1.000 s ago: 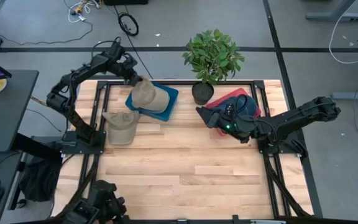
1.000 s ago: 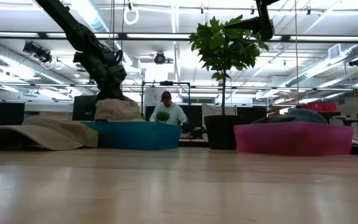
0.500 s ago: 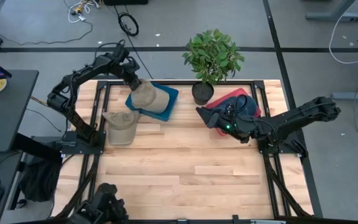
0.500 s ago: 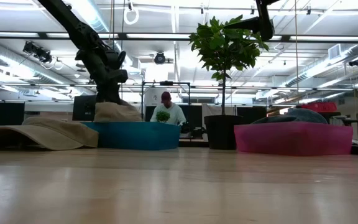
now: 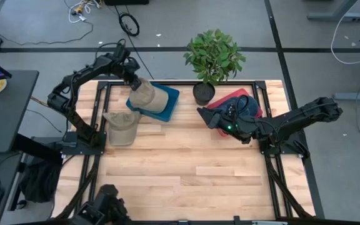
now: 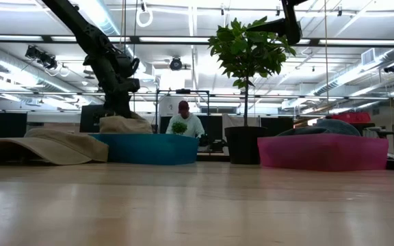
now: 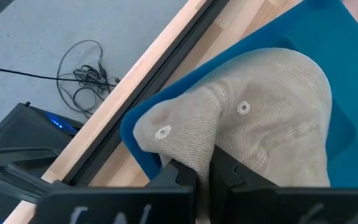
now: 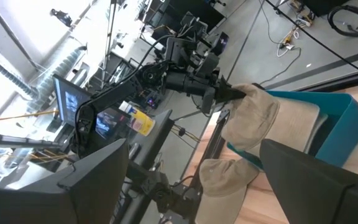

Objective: Pick & Place hat
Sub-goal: Put the bottom brown cap into the blue bin

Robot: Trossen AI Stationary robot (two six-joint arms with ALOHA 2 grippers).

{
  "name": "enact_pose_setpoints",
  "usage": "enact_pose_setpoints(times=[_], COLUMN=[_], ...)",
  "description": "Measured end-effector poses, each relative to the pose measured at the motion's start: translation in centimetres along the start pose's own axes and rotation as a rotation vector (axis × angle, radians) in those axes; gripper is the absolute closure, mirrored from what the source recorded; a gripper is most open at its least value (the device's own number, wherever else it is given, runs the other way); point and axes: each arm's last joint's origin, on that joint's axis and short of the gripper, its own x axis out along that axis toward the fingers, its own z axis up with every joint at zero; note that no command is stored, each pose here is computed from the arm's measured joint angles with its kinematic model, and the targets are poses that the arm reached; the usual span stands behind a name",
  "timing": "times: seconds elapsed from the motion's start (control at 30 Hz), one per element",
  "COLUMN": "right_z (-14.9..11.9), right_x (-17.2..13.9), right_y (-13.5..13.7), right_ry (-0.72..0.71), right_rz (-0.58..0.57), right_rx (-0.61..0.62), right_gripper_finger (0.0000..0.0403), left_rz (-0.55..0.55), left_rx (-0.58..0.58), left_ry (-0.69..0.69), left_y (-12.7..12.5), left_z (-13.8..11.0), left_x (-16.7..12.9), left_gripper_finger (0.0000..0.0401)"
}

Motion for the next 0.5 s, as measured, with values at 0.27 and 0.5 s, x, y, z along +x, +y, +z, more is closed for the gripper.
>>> enact_pose_setpoints(times=[0.27, 0.5], right_z=[0.0, 0.0], right_x=[0.0, 0.0], right_y=[0.0, 0.0], right_ry=[0.0, 0.003], right_rz=[0.0, 0.002], right_rx=[0.0, 0.0], right_gripper_finger=[0.0037, 0.0037], left_rz=[-0.025, -0.026], left_rx=[0.016, 0.05], left_ry=[0.011, 0.019], left_y=[-1.4, -2.5], left_z=[0.4, 0.7], left_x=[0.4, 0.8], left_gripper_finger=[0.0381, 0.0321])
